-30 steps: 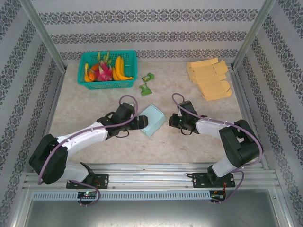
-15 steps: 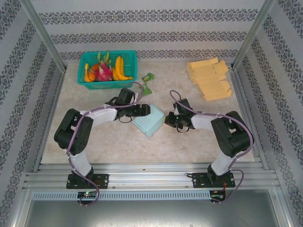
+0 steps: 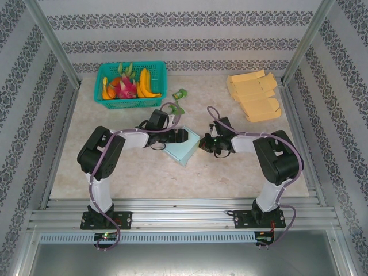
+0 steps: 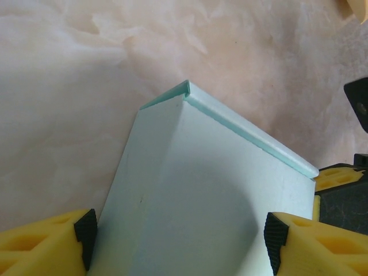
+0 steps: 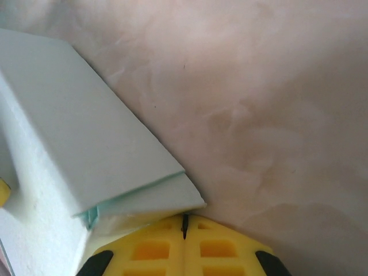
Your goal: Fold the paper box
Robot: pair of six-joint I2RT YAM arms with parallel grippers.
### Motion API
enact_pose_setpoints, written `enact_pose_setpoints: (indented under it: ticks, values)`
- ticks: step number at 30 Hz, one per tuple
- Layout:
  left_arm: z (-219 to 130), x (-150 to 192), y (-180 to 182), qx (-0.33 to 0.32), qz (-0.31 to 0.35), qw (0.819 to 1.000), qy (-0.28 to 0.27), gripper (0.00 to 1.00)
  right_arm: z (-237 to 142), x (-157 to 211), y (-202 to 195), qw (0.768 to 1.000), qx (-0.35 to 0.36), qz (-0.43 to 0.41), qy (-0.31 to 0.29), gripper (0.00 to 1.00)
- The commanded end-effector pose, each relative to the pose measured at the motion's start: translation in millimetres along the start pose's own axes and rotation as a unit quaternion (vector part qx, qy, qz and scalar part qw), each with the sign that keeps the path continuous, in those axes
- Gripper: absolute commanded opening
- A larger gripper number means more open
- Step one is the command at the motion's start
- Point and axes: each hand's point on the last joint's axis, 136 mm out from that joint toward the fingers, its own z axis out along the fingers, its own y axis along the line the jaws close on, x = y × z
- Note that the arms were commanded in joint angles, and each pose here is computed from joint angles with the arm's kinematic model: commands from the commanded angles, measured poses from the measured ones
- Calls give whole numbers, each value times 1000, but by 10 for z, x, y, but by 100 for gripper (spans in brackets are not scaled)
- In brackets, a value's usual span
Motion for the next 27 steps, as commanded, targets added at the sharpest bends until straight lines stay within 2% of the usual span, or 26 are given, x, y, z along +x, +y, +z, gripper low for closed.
enact_pose_setpoints:
  ticks: [1,6,11,15,17,21,27]
  values:
    - [214,483,-650,104,27,992,59,77,211,-131,98,999,-29,-12,-12,0]
    - [287,718,-973,144,28,986,83,77,233,-220,337,996,-88,-21,-20,0]
    - [187,707,-1104,175,4,981,83,76,158,-291,453,993,-106,-38,-40,0]
    - [76,598,-823,86,3,995,57,77,104,-304,402,994,-89,-34,-49,0]
    - [-24,495,-593,50,-26,998,34,77,64,-291,312,996,-66,-32,-57,0]
    - [-200,401,-259,4,-67,998,-10,77,-18,-296,166,997,-47,-17,-64,0]
    - [-301,364,-98,-36,-75,996,-27,80,-119,-200,37,998,-28,-12,-63,0]
